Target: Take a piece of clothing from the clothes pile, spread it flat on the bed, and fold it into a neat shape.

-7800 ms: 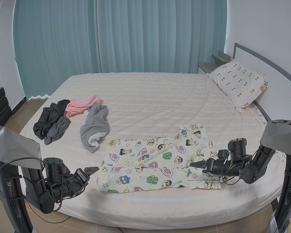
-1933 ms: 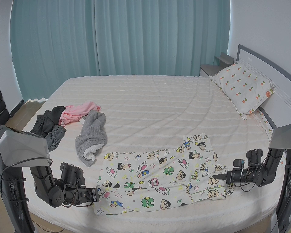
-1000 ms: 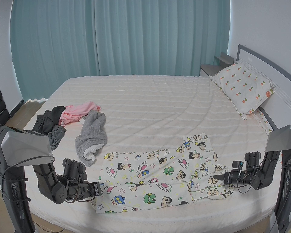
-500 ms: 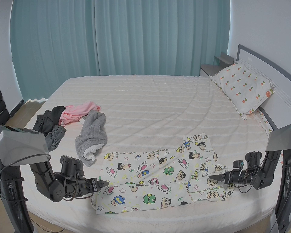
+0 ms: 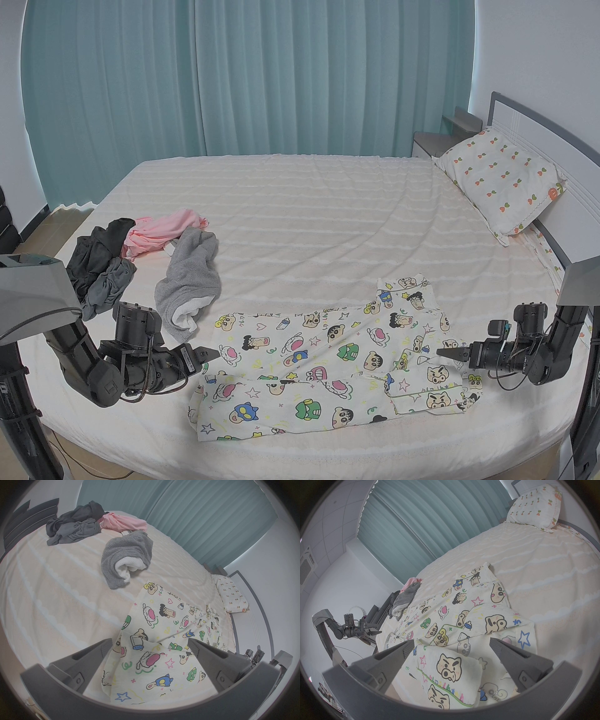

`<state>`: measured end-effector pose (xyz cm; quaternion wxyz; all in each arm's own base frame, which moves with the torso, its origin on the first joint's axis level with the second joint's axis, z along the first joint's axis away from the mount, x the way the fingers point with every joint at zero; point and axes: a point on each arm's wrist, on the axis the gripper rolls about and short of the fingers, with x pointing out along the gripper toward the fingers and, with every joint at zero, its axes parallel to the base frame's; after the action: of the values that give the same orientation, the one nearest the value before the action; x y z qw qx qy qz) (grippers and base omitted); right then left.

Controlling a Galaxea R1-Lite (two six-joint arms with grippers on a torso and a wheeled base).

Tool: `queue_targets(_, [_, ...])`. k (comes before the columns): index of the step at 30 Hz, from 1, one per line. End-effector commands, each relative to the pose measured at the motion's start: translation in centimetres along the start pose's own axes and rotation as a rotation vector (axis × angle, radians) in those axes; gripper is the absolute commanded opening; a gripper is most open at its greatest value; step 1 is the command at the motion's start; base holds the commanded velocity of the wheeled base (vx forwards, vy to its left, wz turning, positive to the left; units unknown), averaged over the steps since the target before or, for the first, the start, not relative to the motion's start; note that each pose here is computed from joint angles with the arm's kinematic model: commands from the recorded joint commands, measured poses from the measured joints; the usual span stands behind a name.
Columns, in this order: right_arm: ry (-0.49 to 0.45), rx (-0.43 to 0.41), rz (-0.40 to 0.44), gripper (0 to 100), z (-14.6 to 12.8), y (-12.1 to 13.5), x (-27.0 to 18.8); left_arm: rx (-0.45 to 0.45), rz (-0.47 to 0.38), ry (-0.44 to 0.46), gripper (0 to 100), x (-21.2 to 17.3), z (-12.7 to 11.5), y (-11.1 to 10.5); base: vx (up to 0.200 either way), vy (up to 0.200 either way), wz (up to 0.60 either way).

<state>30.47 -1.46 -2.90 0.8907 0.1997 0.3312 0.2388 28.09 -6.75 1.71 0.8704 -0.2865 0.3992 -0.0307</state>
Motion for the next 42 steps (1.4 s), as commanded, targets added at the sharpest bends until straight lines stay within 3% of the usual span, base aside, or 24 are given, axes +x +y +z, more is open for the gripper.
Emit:
queue_targets(1, [-0.002, -0.004, 0.002, 100, 0.1, 0.1, 0.0, -0.043, -0.008, -0.007, 100, -0.1, 0.2, -0.2, 0.0, 0.0, 0.0])
queue_targets(4, [-0.001, -0.003, 0.001, 100, 0.1, 0.1, 0.0, -0.072, -0.01, -0.001, 100, -0.1, 0.2, -0.1, 0.0, 0.0, 0.0])
queue_targets(13, [-0.001, -0.005, 0.003, 100, 0.1, 0.1, 0.0, -0.044, -0.01, -0.013, 100, 0.7, 0.6, -0.3, 0.133, 0.0, 0.0])
queue_targets(19, [-0.001, -0.007, 0.002, 100, 0.1, 0.2, 0.0, 0.093, 0.009, -0.018, 100, 3.0, 1.1, -0.2, 0.0, 0.0, 0.0])
queue_targets(22, [0.001, -0.004, 0.004, 100, 0.0, 0.2, 0.0, 0.165, 0.069, -0.073, 100, 6.0, 2.1, 0.0, 0.0, 0.0, 0.0])
queue_targets(26, [0.0, -0.008, 0.003, 100, 0.0, 0.3, 0.0, 0.237, 0.087, -0.096, 100, 9.6, 3.3, 0.6, 0.0, 0.0, 0.0])
queue_targets(34, [0.004, -0.007, 0.007, 100, -0.1, 0.4, 0.0, 0.247, 0.109, -0.046, 100, 12.5, 5.5, -0.8, 0.0, 0.0, 0.0])
queue_targets(42, [0.007, -0.018, 0.016, 100, -0.2, 0.8, -0.1, 0.249, 0.106, -0.056, 100, 14.0, 5.8, -0.9, 0.0, 0.0, 0.0])
